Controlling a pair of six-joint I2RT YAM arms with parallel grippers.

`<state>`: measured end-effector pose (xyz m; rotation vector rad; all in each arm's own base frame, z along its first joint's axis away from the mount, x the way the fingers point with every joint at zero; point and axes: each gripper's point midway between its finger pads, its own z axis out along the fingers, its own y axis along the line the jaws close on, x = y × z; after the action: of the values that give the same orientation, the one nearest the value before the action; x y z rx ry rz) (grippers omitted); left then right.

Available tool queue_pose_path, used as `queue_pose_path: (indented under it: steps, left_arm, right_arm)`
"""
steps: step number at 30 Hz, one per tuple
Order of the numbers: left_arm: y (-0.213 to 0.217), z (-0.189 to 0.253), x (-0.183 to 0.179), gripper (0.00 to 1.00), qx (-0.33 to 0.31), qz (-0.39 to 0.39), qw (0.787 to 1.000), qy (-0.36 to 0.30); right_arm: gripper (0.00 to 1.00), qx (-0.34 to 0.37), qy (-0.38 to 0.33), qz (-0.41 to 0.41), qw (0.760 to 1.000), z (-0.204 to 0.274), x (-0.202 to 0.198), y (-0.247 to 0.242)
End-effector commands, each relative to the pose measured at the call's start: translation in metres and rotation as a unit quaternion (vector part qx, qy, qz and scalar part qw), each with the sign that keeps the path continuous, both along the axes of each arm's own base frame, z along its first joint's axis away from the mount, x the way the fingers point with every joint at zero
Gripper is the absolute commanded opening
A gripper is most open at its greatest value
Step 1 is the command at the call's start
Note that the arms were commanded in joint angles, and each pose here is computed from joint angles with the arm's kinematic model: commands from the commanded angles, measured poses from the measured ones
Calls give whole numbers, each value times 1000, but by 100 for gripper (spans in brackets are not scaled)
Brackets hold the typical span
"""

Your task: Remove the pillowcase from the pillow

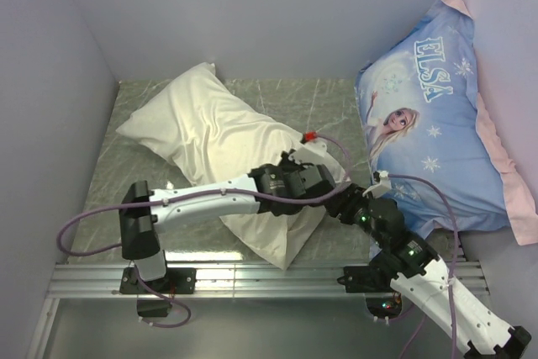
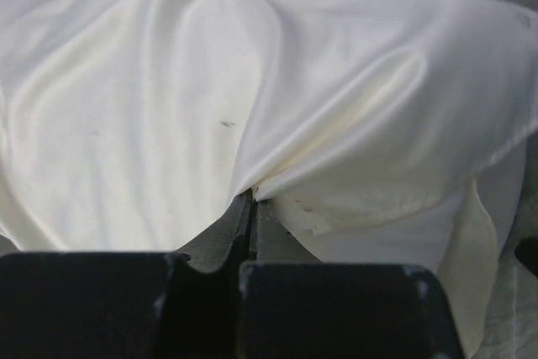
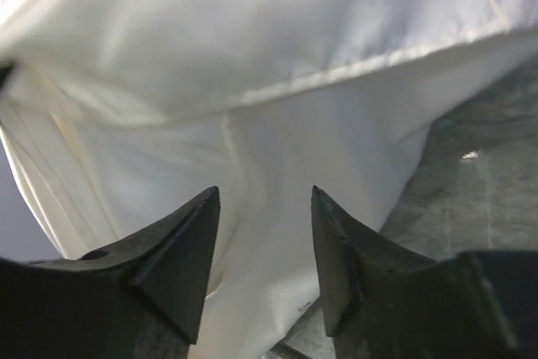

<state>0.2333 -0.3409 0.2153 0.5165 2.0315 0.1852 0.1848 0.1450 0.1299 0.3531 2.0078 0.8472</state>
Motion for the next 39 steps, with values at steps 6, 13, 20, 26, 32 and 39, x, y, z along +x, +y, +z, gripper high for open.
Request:
queue_pose_path:
  steps: [6,13,20,26,32,39]
  left_arm:
    - [25,41,24,0,-87,46,995,-14]
    - [23,36,29,0,-92,44,995,-5]
    - [29,40,31,0,-105,44,993,-2]
    - [27,37,28,0,-117,36,992,7]
    - [23,31,27,0,-122,31,992,17]
    - [17,25,26,1,-132,18,991,34]
  right_arm:
    - [51,27,-86,88,992,68,1,46]
    - [54,48,-67,113,990,74,-2,85]
    - [65,48,4,67,997,14,-1,76]
    - [71,63,17,94,993,-9,-8,85]
    - [94,137,0,91,986,-29,-15,84]
    - [99,140,-38,73,987,-24,-8,81]
